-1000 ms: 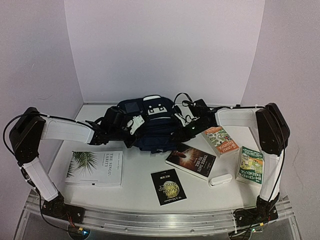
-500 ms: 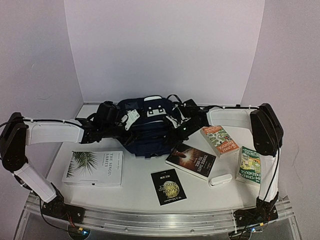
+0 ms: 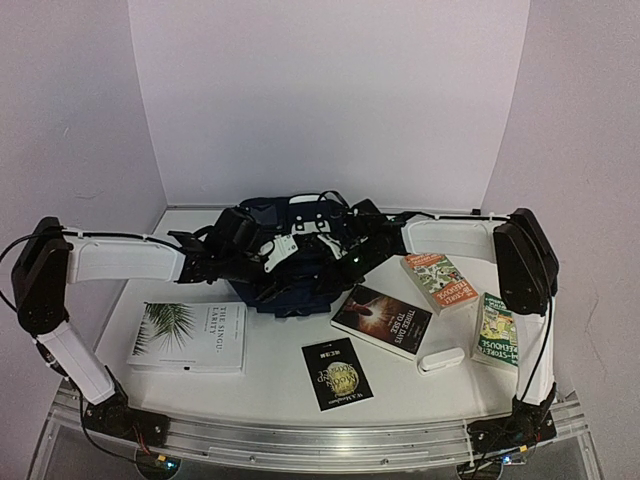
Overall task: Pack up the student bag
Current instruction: Unzip the student bag at the center of the board.
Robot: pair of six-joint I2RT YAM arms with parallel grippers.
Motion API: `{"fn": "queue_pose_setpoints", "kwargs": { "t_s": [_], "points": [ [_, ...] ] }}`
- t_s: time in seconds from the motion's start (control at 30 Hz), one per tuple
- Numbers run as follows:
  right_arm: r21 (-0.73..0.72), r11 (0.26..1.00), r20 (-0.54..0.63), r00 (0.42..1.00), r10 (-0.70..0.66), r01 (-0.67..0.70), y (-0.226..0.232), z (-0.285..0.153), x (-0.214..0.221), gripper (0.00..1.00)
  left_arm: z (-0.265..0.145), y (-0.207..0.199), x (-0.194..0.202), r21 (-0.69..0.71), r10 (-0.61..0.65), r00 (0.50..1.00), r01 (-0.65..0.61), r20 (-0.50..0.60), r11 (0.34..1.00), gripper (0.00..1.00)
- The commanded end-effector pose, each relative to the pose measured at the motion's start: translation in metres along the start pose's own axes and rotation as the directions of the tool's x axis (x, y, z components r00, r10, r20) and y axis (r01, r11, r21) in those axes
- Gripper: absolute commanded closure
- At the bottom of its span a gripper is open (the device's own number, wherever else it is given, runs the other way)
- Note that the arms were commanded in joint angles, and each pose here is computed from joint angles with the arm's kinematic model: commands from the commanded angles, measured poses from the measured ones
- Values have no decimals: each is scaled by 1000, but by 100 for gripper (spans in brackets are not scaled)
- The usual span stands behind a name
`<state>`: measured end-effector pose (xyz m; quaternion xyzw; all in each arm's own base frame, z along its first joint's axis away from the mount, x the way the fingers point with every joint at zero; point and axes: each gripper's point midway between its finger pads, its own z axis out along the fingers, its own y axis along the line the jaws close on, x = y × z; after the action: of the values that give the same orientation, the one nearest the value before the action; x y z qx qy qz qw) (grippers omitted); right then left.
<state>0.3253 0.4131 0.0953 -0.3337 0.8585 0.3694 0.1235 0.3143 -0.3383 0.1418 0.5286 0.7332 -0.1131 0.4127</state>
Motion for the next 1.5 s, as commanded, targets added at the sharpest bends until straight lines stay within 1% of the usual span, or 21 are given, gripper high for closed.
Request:
{"fn": "queue_pose_setpoints", "kwargs": {
  "t_s": [0.0, 0.07, 0.2, 0.23, 0.27, 0.5, 0.6, 0.77, 0.93, 1.07, 1.13, 1.23, 1.33, 1.47],
  "points": [
    [-19, 998, 68, 996, -56, 57, 19, -12, -23, 100, 14, 11, -14, -41, 49, 999, -50, -22, 998, 38],
    [-20, 998, 68, 996, -50, 51, 19, -13, -23, 100, 20, 14, -14, -61, 54, 997, -57, -48, 996, 48],
    [-8, 999, 64, 997, -31, 31, 8, -17, -19, 100, 18, 14, -13, -94, 61, 995, -69, -79, 993, 88],
    [3, 1000, 68, 997, -24, 24, 0, -21, -19, 100, 16, 15, -10, -108, 61, 995, -70, -83, 992, 95],
    [16, 1000, 70, 997, -14, 13, -9, -25, -17, 100, 12, 16, -6, -127, 61, 995, -71, -83, 989, 99],
    [128, 989, 84, 994, 65, -76, -91, -52, -1, 100, -31, 26, -6, -226, 52, 999, -52, -2, 973, 100],
    [160, 984, 74, 995, 71, -82, -105, -56, 8, 100, -42, 33, -5, -255, 41, 999, -32, 28, 966, 100],
    [114, 990, 57, 996, 74, -81, -90, -56, 19, 100, -49, 52, 1, -294, 14, 999, -1, 43, 956, 100],
    [98, 994, 69, 997, 30, -37, -64, -63, 16, 100, -46, 76, 2, -357, -14, 997, 39, 73, 933, 100],
    [127, 992, 88, 996, -4, -7, -61, -73, 12, 100, -44, 95, 3, -385, -55, 991, 97, 119, 918, 100],
    [180, 984, 89, 996, -26, 10, -76, -75, 10, 100, -43, 97, 1, -378, -54, 989, 103, 139, 920, 100],
    [234, 972, 88, 996, 4, -25, -114, -72, 5, 100, -44, 96, -6, -360, -39, 986, 96, 162, 928, 100],
    [293, 955, 84, 996, 18, -41, -150, -70, 3, 100, -55, 93, -15, -349, -18, 979, 89, 202, 933, 100],
    [325, 941, 102, 993, 64, -94, -190, -74, 0, 100, -75, 100, -18, -363, -22, 970, 112, 243, 925, 100]
  ]
}}
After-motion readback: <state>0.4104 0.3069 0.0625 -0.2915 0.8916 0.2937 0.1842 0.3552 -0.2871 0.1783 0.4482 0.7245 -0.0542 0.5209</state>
